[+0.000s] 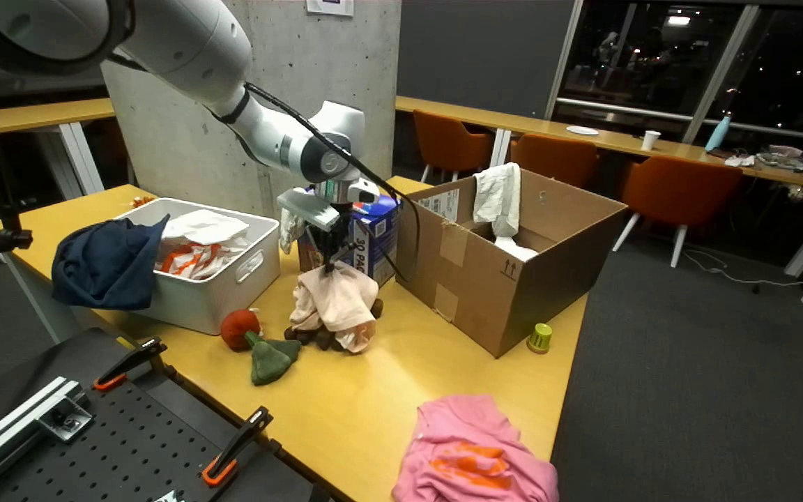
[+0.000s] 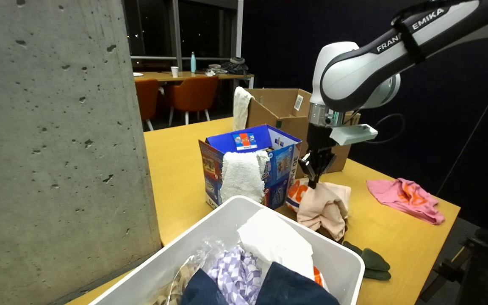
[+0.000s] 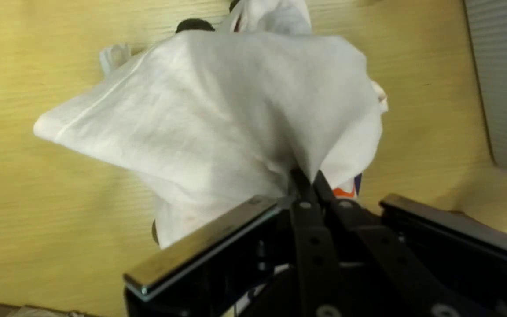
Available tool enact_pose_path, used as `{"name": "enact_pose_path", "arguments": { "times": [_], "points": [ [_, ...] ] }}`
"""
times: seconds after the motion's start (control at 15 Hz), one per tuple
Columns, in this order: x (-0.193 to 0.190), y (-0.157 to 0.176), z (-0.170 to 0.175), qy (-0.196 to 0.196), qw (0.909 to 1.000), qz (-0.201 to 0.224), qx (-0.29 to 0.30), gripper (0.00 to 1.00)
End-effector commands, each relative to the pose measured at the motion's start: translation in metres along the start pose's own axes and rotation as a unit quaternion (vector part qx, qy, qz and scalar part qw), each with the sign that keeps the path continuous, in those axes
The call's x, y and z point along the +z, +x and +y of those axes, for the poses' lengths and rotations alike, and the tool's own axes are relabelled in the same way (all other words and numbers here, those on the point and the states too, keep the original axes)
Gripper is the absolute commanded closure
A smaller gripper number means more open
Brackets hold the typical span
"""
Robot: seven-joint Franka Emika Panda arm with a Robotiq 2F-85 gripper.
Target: Put the shirts over the stuffed toys and put them into the laundry basket
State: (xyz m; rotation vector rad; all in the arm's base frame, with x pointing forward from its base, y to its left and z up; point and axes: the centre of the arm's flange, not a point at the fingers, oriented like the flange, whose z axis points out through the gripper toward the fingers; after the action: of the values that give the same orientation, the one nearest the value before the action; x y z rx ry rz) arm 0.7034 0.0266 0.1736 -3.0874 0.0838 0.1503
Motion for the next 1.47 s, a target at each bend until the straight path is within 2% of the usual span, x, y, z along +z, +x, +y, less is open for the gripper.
{"name": "enact_pose_path", "arguments": {
  "times": [0.0,0.2,0.4,0.6,0.8,0.87,0.93,1.13,1.4],
  "points": [
    [0.011,-0.014,0.0,0.005,0.9994,-0.034,0.005,0.99],
    [0.012,-0.028,0.006,-0.003,0.9986,-0.042,0.031,0.99],
    [0.016,-0.024,0.012,-0.001,0.9973,-0.058,0.045,0.99],
    [0.025,-0.018,0.023,0.004,0.9941,-0.095,0.054,0.99],
    [0.024,-0.021,0.03,0.01,0.9922,-0.107,0.063,0.99],
    [0.023,-0.021,0.033,0.009,0.9917,-0.109,0.069,0.72],
    [0.021,-0.023,0.036,0.011,0.9914,-0.108,0.073,0.7],
    [0.012,-0.038,0.05,0.003,0.989,-0.102,0.107,0.5],
    [-0.007,-0.08,0.091,-0.017,0.9759,-0.091,0.198,0.2]
  ]
}}
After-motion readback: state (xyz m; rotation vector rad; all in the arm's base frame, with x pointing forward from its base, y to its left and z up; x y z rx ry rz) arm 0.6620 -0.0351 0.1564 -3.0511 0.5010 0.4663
